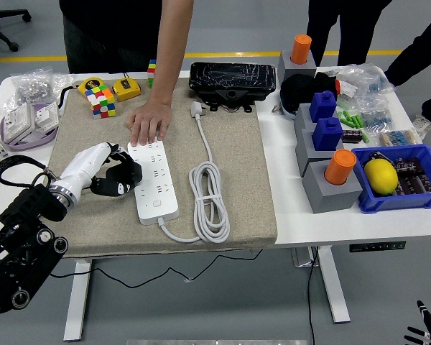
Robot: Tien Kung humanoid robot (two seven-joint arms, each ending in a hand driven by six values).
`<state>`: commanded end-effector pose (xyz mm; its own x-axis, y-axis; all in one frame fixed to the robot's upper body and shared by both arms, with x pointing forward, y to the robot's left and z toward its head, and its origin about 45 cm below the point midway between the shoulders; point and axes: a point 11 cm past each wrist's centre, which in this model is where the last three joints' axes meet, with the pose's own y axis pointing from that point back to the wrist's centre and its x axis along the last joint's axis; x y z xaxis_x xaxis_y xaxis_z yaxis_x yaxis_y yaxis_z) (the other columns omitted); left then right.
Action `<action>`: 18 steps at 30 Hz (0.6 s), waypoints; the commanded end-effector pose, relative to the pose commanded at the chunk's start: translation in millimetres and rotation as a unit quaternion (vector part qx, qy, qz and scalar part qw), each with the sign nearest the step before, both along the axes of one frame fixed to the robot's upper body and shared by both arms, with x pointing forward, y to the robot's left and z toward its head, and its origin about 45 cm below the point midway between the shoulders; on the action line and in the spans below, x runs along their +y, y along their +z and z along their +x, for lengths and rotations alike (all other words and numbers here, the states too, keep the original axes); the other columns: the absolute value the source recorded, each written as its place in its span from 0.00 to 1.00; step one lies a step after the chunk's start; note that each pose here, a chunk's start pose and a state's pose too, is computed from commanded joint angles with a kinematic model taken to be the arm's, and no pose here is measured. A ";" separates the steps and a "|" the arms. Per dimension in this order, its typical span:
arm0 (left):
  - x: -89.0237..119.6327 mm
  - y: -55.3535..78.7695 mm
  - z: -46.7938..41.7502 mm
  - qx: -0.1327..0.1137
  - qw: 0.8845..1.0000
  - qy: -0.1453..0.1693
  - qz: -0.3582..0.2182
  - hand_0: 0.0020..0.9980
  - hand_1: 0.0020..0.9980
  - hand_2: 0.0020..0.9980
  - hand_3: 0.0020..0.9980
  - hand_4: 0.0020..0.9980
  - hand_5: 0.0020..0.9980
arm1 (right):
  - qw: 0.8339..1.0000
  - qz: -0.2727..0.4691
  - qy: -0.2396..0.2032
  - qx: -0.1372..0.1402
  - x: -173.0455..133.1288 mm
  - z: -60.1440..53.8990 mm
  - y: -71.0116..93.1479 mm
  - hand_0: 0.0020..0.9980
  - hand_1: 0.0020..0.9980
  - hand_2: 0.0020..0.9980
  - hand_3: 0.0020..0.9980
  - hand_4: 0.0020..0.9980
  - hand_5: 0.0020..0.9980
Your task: Pick up the plug,place it near the board,insert it into the board,press the button
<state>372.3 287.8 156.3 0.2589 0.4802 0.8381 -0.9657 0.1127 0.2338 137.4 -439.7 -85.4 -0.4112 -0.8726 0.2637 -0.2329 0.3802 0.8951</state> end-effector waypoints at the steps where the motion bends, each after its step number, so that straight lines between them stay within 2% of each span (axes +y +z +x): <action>1: 0.0 0.0 0.0 0.000 1.000 0.000 0.000 0.71 0.81 0.74 0.64 0.75 0.00 | 1.000 0.000 0.000 0.000 -0.1 0.0 0.0 0.75 0.64 0.62 0.64 1.00 1.00; 2: 0.0 0.0 0.0 0.000 1.000 0.000 0.000 0.72 0.82 0.77 0.67 0.77 0.00 | 1.000 0.000 0.000 0.000 -0.1 -0.1 0.0 0.75 0.64 0.62 0.64 1.00 1.00; 18: -5.0 2.4 -1.6 -0.001 1.000 -0.011 -0.004 0.72 0.82 0.77 0.68 0.78 0.00 | 1.000 -0.004 -0.003 0.000 -1.3 -1.9 0.0 0.75 0.64 0.62 0.64 1.00 1.00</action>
<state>370.7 282.8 158.6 0.2676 0.4808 0.8350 -0.9635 0.1353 0.2309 135.5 -441.1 -85.4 -0.4158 -0.8684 0.2702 -0.2300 0.3879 0.8926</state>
